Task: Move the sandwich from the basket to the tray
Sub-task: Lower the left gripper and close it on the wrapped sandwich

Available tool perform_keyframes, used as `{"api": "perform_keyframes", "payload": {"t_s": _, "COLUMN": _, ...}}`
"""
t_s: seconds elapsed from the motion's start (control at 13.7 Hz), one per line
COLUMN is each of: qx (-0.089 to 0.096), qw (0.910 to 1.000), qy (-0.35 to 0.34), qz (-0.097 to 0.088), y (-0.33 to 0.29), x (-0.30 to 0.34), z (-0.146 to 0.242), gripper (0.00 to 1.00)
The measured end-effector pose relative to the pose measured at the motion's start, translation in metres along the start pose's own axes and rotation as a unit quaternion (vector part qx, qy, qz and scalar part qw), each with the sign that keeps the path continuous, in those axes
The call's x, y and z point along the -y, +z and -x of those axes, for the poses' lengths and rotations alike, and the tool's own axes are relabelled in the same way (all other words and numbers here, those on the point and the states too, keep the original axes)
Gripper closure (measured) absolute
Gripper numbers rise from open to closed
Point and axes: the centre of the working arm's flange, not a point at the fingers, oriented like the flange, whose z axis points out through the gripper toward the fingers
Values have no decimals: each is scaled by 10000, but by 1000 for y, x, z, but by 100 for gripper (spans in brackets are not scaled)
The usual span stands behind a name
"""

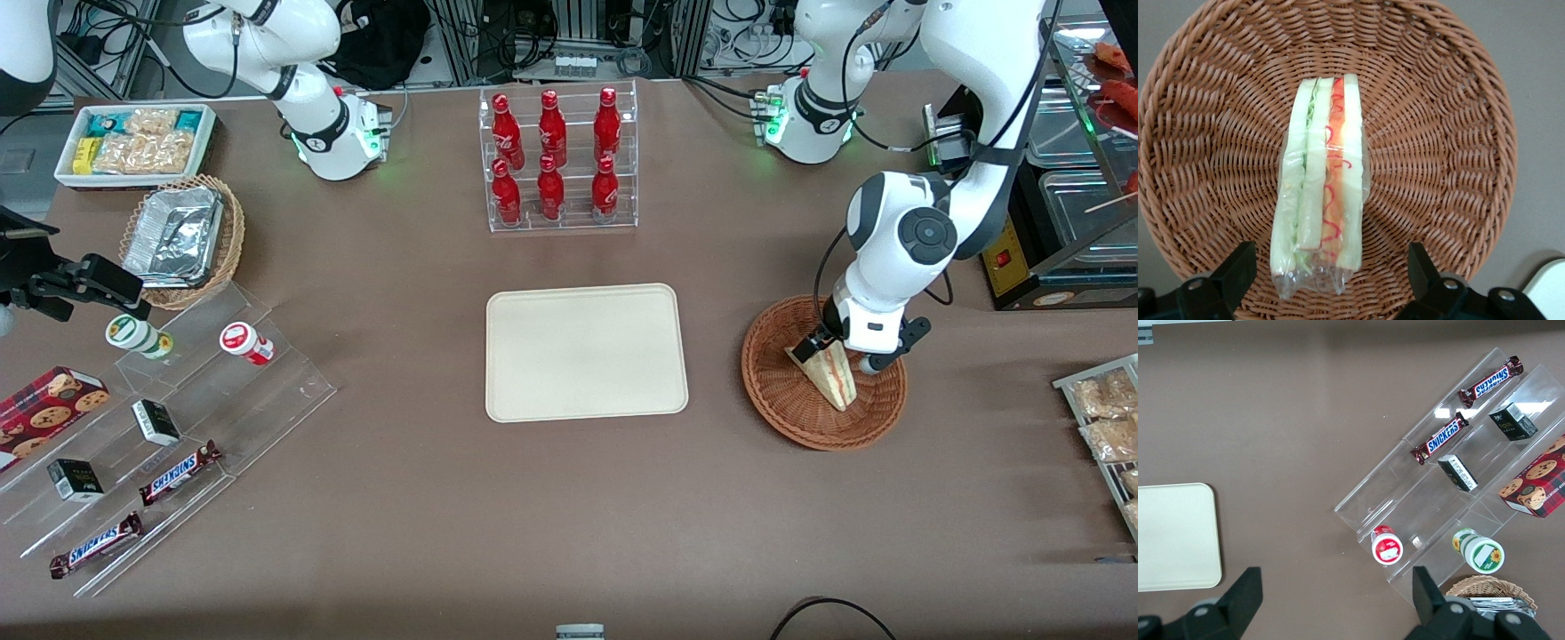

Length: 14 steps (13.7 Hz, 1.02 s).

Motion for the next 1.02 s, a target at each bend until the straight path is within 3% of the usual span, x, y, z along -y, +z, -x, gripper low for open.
{"api": "perform_keyframes", "payload": {"t_s": 0.59, "qx": -24, "qw": 9999, "qy": 14, "qz": 101, "y": 18, "x": -1, "z": -6, "gripper": 4}}
{"api": "perform_keyframes", "payload": {"t_s": 0.8, "qx": -51, "qw": 9996, "qy": 248, "qz": 111, "y": 16, "x": 1, "z": -12, "gripper": 39}}
{"api": "perform_keyframes", "payload": {"t_s": 1.02, "qx": -97, "qw": 9993, "qy": 330, "qz": 122, "y": 11, "x": 6, "z": -23, "gripper": 67}}
